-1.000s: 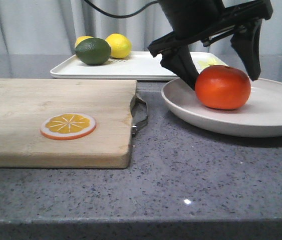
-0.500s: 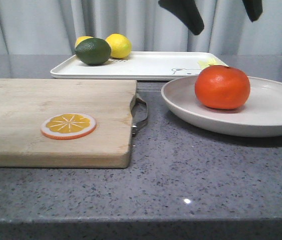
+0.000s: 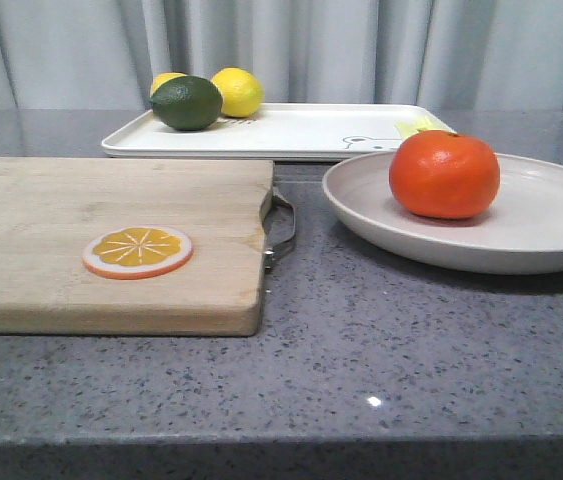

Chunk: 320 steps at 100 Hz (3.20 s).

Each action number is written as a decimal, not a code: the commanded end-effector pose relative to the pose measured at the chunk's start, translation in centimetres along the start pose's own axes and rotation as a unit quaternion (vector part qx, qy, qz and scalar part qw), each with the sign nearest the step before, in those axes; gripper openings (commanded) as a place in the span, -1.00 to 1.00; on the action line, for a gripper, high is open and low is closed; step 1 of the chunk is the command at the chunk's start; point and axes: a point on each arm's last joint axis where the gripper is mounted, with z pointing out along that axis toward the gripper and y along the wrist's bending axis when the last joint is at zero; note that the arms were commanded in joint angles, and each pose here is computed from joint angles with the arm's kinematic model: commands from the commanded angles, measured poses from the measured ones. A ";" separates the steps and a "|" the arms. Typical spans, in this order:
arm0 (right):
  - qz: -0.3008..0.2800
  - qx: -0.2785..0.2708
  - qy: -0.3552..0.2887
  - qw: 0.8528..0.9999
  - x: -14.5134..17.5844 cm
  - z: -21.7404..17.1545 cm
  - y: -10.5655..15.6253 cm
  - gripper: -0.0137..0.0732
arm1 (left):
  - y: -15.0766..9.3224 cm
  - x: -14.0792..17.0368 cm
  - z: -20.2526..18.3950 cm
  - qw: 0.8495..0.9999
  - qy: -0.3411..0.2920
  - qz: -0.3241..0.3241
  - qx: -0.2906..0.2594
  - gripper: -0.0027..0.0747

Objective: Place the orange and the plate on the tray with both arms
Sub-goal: 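Raise the left gripper away from the plate and withdraw it, then grasp the rim of the white plate with the right gripper and lift it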

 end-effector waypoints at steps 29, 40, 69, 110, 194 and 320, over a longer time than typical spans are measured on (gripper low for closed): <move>-0.002 -0.001 -0.025 1.000 -1.4 0.0 0.2 -0.82 | 3.6 0.9 -12.4 0.992 -0.101 -0.029 -0.067 -0.98; -0.002 -0.001 -0.020 1.000 -1.3 0.0 0.1 -0.82 | 4.5 2.1 -13.9 0.990 -0.107 -0.039 -0.087 -0.98; -0.003 0.001 -0.002 1.000 -1.0 0.0 0.1 -0.82 | 4.7 6.5 -16.9 0.980 -0.153 -0.031 -0.120 -0.98; -0.002 0.008 0.048 0.999 -0.6 1.6 0.0 -0.81 | 4.1 15.4 -18.1 0.970 -0.203 -0.009 -0.133 -0.98; 0.016 -0.017 0.371 0.928 -4.2 14.4 2.9 0.30 | 4.1 24.2 -17.4 0.965 -0.209 0.022 -0.160 -0.98; 0.070 -0.018 0.513 0.855 0.2 20.4 3.5 -0.82 | 4.1 24.1 -17.4 0.963 -0.217 0.023 -0.160 -0.98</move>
